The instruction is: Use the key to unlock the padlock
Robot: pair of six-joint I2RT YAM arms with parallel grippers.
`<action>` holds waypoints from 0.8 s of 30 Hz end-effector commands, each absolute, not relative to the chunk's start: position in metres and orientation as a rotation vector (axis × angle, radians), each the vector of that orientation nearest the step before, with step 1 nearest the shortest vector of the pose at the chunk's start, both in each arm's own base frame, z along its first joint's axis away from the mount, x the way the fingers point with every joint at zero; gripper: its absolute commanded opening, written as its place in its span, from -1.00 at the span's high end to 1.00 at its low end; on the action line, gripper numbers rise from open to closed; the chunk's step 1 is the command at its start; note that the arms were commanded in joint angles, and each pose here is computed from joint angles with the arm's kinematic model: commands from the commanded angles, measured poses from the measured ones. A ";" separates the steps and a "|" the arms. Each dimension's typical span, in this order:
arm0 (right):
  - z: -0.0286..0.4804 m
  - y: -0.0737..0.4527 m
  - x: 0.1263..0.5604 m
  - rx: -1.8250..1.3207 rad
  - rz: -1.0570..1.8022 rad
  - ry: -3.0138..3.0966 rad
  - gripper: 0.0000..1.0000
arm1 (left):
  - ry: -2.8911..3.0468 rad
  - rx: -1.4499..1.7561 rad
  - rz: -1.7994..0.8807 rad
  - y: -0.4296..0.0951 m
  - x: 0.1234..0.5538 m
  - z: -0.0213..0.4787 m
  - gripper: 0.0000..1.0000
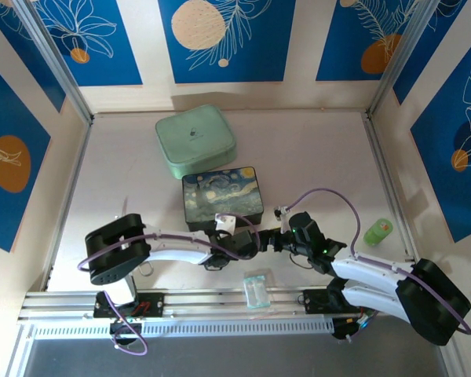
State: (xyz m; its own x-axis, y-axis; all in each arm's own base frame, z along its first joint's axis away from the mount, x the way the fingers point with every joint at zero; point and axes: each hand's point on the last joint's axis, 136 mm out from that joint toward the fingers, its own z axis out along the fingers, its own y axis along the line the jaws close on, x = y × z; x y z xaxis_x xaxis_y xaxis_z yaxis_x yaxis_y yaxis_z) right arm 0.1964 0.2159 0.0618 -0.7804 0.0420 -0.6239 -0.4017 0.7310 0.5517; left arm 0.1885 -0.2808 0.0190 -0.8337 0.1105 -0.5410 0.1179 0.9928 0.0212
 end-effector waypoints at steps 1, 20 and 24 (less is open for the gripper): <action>0.067 0.223 0.190 -0.253 1.034 2.307 -0.98 | 2.570 0.192 0.153 -0.257 0.184 0.012 0.46; 0.063 0.228 0.177 -0.292 1.159 2.412 -0.99 | 2.534 0.228 0.360 -0.237 0.187 0.014 0.25; 0.059 0.227 0.180 -0.272 1.148 2.419 -0.99 | 2.485 0.278 0.392 -0.243 0.187 0.022 0.21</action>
State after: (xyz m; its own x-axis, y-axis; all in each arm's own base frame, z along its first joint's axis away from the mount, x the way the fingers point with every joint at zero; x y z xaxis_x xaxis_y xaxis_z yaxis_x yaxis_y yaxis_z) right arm 0.1795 0.2214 0.0523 -0.8752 0.0165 -0.4835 -0.3539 0.6597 0.6630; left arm 0.1902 -0.2668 0.0220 -0.8086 0.2042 -0.5517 0.1154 0.9746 0.1917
